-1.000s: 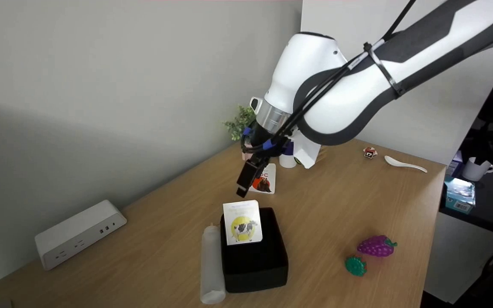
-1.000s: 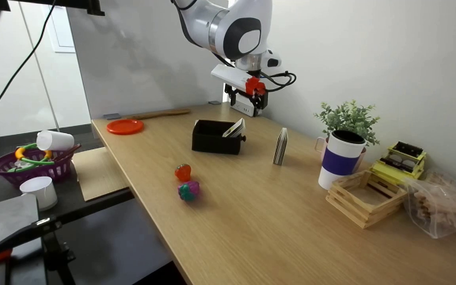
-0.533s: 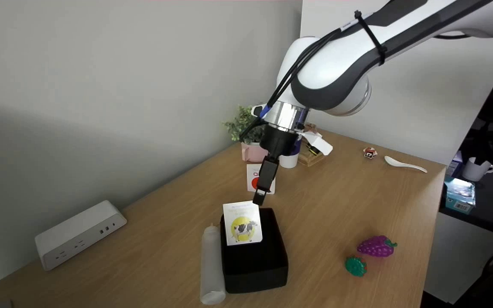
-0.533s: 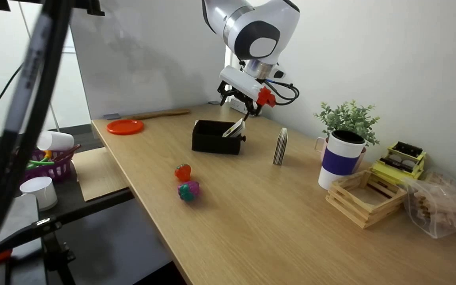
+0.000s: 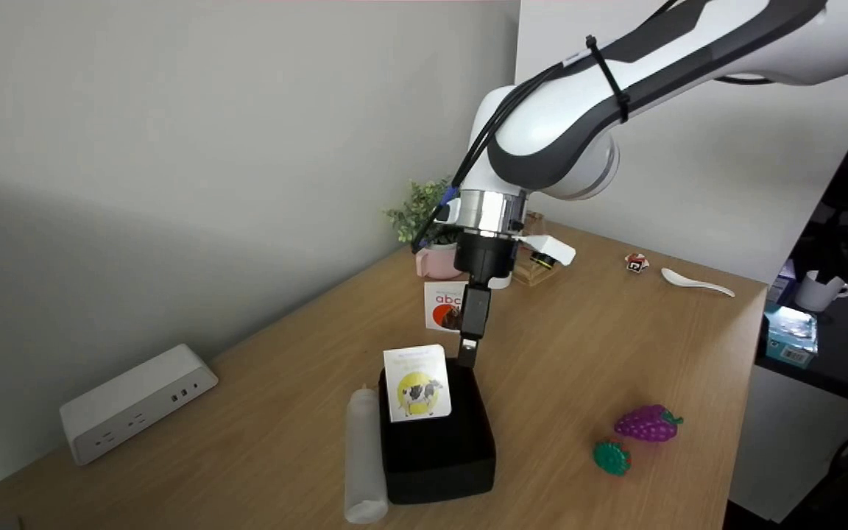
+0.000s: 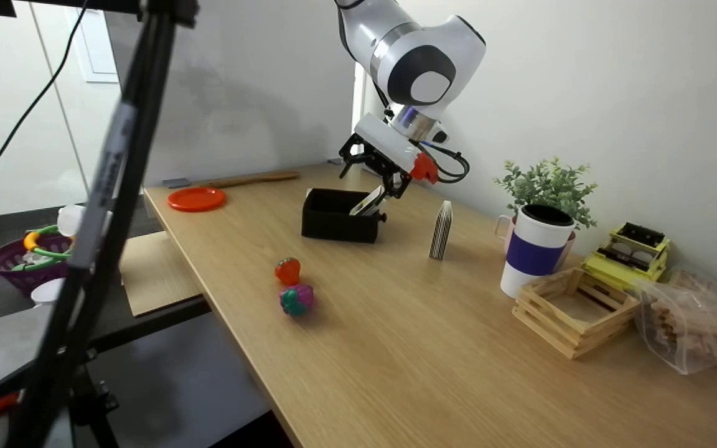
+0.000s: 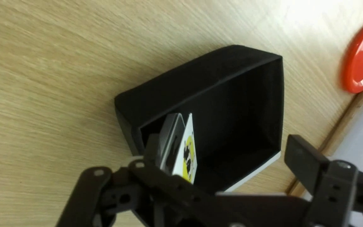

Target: Move the books from the box to the table

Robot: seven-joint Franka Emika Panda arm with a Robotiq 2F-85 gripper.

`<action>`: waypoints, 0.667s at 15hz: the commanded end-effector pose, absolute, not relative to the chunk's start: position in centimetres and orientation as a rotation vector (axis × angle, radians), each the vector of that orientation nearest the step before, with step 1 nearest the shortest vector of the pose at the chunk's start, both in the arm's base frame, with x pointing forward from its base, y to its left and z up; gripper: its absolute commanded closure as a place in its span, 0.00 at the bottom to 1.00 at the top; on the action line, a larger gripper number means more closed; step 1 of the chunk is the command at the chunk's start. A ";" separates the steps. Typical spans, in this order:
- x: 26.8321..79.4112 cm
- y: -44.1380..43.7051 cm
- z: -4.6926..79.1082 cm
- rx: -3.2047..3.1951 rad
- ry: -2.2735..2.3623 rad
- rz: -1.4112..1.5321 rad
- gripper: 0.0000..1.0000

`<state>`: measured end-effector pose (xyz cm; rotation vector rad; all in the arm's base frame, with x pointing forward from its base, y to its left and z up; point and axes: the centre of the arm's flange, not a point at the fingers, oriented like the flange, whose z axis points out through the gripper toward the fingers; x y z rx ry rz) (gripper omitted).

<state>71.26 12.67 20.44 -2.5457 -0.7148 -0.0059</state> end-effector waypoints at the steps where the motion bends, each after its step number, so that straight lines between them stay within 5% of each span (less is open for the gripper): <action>1: 73.5 13.2 19.3 -2.558 -0.752 0.037 0.00; 10: 76.1 15.9 19.5 -2.637 -0.880 0.039 0.00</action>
